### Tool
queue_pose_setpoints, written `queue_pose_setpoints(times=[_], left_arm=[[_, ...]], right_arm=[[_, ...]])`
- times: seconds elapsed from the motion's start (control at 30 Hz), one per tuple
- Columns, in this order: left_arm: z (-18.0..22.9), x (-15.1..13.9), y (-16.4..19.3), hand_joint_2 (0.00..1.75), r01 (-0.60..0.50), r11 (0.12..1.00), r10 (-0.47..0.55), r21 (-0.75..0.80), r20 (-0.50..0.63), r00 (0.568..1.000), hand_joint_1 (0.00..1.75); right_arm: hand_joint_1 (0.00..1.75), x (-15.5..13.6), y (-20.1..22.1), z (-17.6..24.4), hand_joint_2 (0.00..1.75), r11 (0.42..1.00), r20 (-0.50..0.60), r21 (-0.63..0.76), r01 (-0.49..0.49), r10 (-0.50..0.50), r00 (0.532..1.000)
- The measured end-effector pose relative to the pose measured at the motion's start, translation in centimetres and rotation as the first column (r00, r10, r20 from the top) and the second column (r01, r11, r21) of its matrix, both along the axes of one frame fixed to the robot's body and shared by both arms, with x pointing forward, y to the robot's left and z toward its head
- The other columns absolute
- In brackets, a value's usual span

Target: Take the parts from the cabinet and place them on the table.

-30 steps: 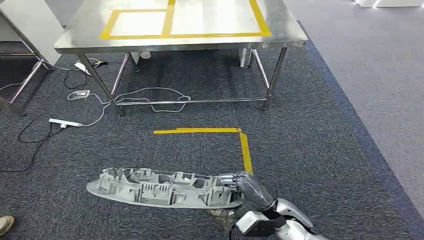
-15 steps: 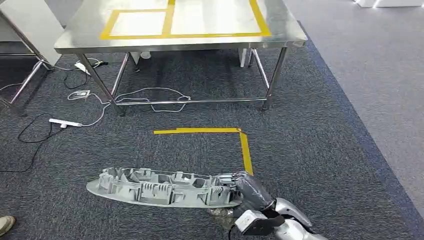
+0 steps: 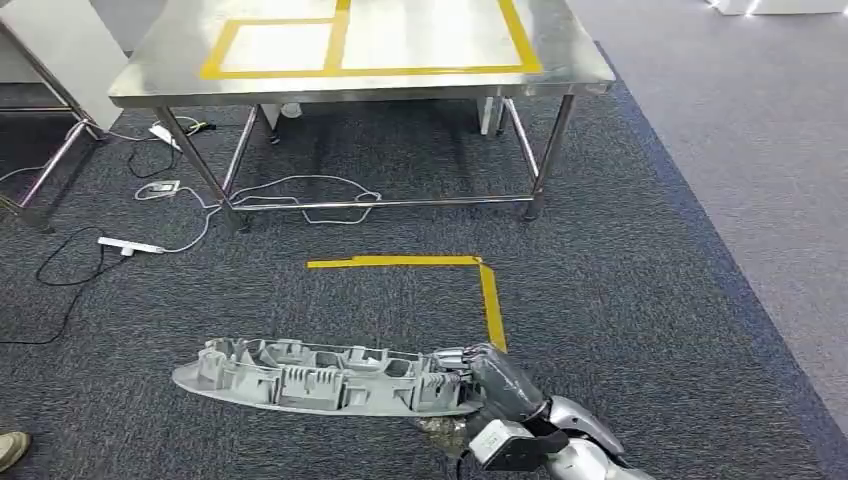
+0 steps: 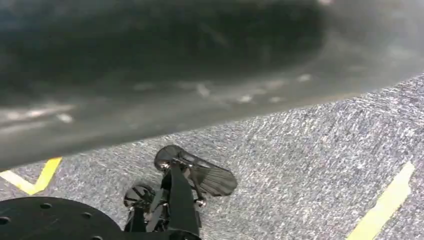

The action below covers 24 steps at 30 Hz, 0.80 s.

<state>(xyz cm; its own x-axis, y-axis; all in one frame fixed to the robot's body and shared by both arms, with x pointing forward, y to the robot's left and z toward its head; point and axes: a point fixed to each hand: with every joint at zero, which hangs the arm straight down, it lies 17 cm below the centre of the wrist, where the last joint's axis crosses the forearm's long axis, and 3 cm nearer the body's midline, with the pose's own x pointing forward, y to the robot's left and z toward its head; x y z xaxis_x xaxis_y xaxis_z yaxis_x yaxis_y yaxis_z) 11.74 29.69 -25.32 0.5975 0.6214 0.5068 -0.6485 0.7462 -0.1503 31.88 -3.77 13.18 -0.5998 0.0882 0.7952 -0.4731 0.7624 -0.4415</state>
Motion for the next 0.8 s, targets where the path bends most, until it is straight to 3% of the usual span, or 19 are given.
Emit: queue_pose_setpoints(times=[0.8], left_arm=[[0.49, 0.47, 0.48, 0.00, 0.067, 0.997, -0.068, 0.036, 0.043, 0.997, 0.00]], right_arm=[[1.64, -0.01, 0.12, -0.13, 1.75, 1.000, -0.007, -0.004, 0.003, -0.003, 1.000]])
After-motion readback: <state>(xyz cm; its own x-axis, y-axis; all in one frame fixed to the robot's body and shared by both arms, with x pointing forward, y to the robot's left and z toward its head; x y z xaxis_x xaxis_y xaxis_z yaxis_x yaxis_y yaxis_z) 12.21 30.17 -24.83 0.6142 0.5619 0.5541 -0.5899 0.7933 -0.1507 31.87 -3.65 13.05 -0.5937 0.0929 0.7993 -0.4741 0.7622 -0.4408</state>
